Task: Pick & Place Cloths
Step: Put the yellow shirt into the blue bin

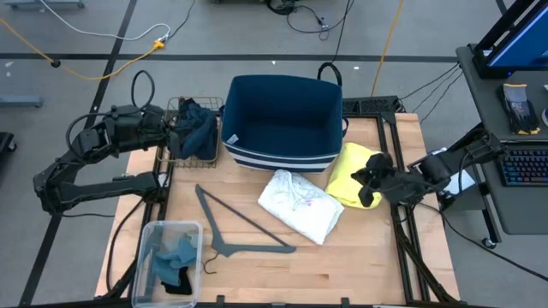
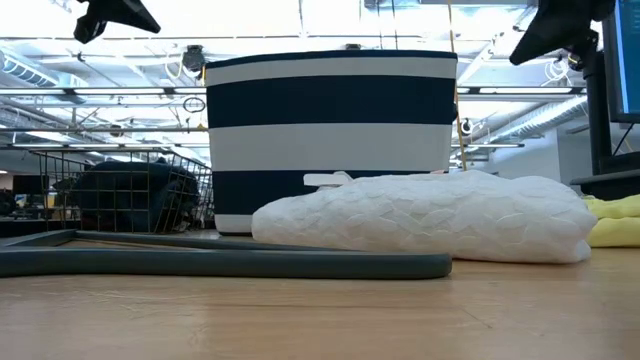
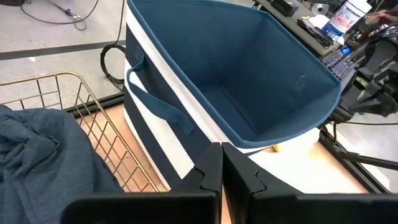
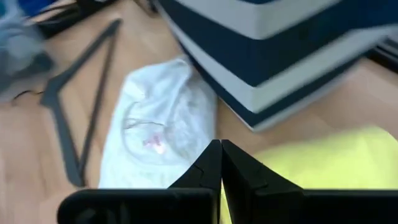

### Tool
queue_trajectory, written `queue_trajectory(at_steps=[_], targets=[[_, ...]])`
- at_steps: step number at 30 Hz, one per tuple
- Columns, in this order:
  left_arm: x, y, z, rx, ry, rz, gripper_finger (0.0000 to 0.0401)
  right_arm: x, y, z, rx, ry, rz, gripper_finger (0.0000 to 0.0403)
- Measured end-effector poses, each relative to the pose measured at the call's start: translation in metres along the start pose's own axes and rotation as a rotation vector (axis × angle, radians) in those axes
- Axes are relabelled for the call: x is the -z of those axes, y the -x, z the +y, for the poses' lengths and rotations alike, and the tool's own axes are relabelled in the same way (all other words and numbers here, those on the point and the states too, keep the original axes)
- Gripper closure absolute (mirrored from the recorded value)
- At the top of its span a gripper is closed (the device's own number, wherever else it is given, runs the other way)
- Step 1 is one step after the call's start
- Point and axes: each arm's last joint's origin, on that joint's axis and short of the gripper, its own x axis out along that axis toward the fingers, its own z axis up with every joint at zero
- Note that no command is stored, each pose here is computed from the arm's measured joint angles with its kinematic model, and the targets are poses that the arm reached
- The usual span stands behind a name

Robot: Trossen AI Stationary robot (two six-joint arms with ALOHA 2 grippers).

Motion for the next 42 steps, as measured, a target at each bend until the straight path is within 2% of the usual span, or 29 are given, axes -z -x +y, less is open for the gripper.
queue_trajectory(at_steps=[6,12,18,22,27,31,35,38,42], targets=[[0.000,0.000,0.000,-0.001,-0.022,0.000,0.0393,-0.011,0.007,0.001,0.190,-0.172,0.140,0.0403],[0.000,0.000,0.000,0.000,-0.030,0.000,0.0394,-0.005,0.007,-0.012,0.395,-0.401,0.343,0.0403],[0.000,0.000,0.000,0.000,-0.056,0.000,0.0397,0.005,0.001,-0.020,0.455,-0.443,0.373,0.0388],[0.000,0.000,0.000,0.010,-0.068,0.005,0.0394,0.010,-0.002,-0.024,0.481,-0.463,0.372,0.0357],[0.000,0.000,-0.001,0.024,-0.080,0.013,0.0389,0.012,-0.004,-0.025,0.501,-0.496,0.366,0.0300],[0.000,0.000,-0.001,0.024,-0.080,0.013,0.0399,0.013,-0.004,-0.026,0.517,-0.562,0.349,0.0248],[0.000,0.000,-0.001,0.025,-0.075,0.014,0.0389,0.013,-0.004,-0.026,0.531,-0.637,0.331,0.0201],[0.000,0.000,-0.001,0.025,-0.077,0.014,0.0385,0.013,-0.004,-0.025,0.540,-0.685,0.319,0.0176],[0.000,0.000,-0.001,0.025,-0.086,0.014,0.0390,0.013,-0.005,-0.025,0.559,-0.789,0.292,0.0163]])
